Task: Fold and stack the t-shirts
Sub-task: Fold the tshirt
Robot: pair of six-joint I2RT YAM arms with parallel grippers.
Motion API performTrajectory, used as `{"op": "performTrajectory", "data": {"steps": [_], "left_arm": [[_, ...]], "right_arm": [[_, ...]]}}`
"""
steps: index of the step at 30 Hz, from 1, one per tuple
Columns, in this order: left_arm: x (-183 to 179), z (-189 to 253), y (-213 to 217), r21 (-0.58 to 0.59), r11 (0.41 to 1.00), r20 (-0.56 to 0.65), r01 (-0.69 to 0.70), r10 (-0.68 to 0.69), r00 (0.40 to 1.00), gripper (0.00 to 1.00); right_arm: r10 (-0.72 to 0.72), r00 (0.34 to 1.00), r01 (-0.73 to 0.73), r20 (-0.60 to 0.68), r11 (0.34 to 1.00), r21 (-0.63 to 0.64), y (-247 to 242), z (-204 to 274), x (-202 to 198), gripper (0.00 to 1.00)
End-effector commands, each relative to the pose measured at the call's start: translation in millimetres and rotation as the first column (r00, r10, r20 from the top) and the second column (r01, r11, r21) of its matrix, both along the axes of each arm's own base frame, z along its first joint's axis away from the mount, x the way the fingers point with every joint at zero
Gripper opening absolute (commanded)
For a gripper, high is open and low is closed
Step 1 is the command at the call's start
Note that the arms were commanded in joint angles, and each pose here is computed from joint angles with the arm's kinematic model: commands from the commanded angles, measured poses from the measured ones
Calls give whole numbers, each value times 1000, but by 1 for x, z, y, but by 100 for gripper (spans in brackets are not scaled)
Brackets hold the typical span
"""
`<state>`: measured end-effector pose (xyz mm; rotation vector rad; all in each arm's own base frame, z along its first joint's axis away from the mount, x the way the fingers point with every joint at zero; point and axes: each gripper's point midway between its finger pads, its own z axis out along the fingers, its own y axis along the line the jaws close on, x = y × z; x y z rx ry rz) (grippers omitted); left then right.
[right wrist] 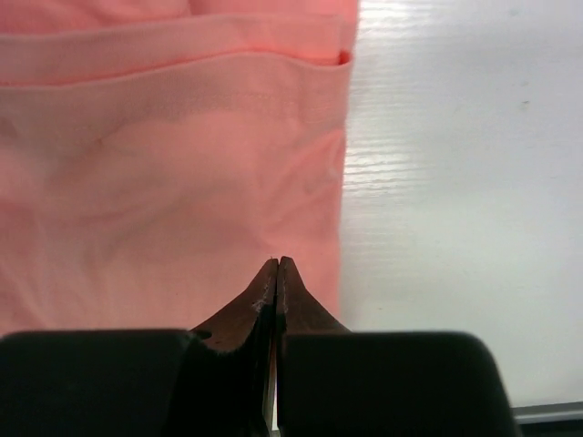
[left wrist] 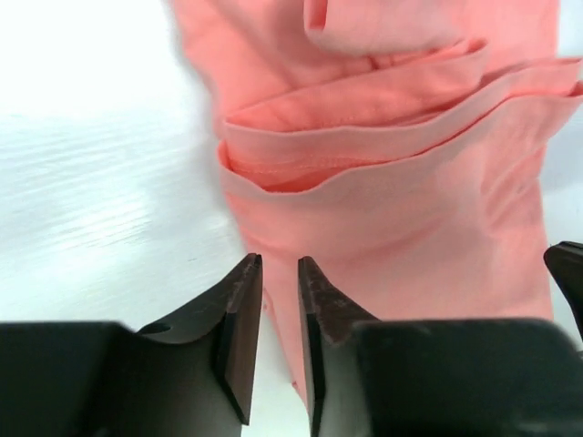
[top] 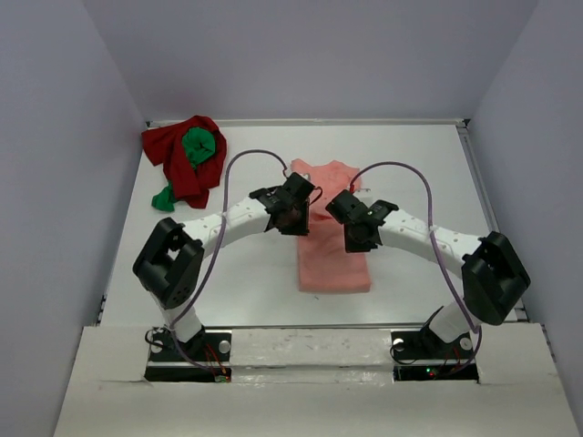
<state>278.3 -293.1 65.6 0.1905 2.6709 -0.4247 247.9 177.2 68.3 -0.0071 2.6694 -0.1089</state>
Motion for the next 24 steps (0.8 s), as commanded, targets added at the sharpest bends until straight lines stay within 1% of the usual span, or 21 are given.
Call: {"op": "performTrajectory", "data": {"steps": [1, 2, 3, 4, 5, 6, 7, 8, 9, 10, 11, 12, 13, 14, 15, 16, 17, 18, 21, 22, 24], "left_arm": [[21, 80, 15, 24, 996, 213, -90, 83, 974, 36], [18, 84, 19, 39, 994, 221, -98, 87, 971, 39], [15, 95, 19, 20, 996, 233, -92, 85, 969, 43], [11, 96, 20, 17, 997, 224, -81, 75, 972, 50], [4, 96, 18, 1, 998, 197, -55, 54, 979, 52], [-2, 96, 15, -21, 999, 181, -35, 38, 983, 54], [-13, 88, 17, -31, 999, 158, -7, 11, 987, 60], [-21, 88, 7, -92, 995, 137, 44, -32, 990, 64], [-37, 79, 8, -112, 990, 105, 91, -79, 991, 71], [-44, 77, 6, -141, 983, 91, 119, -106, 990, 74], [-53, 86, -3, -222, 961, 95, 166, -148, 984, 77], [-63, 75, 1, -236, 956, 63, 173, -163, 985, 81], [-69, 74, 1, -260, 948, 56, 181, -173, 983, 83], [-78, 76, -2, -309, 928, 38, 207, -205, 978, 84], [-78, 85, -1, -350, 913, 61, 210, -201, 978, 84], [-83, 75, 6, -360, 913, 34, 193, -194, 980, 84], [-89, 80, 2, -414, 887, 28, 204, -212, 977, 84], [-95, 74, 8, -432, 881, 8, 192, -209, 978, 83], [-106, 73, 8, -489, 851, -12, 190, -225, 974, 83], [-111, 61, 12, -487, 857, -45, 169, -218, 975, 82], [-120, 52, 12, -527, 834, -71, 161, -232, 970, 82]], "right_arm": [[-64, 993, 72, 101, 995, -74, -15, 38, 10, 1], [-83, 992, 93, 96, 990, -103, -23, 41, 7, 13], [-84, 992, 93, 97, 990, -104, -22, 45, 3, 21], [-88, 991, 97, 99, 991, -97, -23, 49, 2, 30], [-79, 993, 86, 93, 993, -75, -19, 50, -3, 44], [-70, 993, 74, 91, 996, -44, -16, 51, -6, 52], [-22, 996, 18, 83, 999, 45, -7, 60, -14, 63], [0, 996, -9, 91, 995, 102, 0, 56, -18, 67], [68, 993, -89, 95, 967, 239, 17, 70, -31, 70], [117, 982, -157, 147, 942, 295, 26, 79, -30, 74], [124, 982, -164, 142, 935, 316, 23, 73, -38, 76], [168, 971, -223, 170, 893, 390, 29, 86, -50, 77], [186, 966, -245, 178, 874, 420, 32, 88, -55, 78], [186, 966, -247, 179, 865, 437, 32, 88, -60, 79], [191, 969, -242, 156, 860, 449, 29, 79, -68, 79], [201, 968, -248, 148, 847, 469, 30, 78, -74, 78], [206, 969, -245, 133, 823, 512, 33, 81, -82, 77], [200, 975, -223, 101, 822, 524, 31, 70, -90, 77], [161, 983, -184, 91, 795, 578, 32, 67, -97, 77], [161, 984, -178, 82, 786, 593, 33, 63, -100, 77], [153, 986, -158, 62, 767, 621, 33, 57, -107, 76]]}}
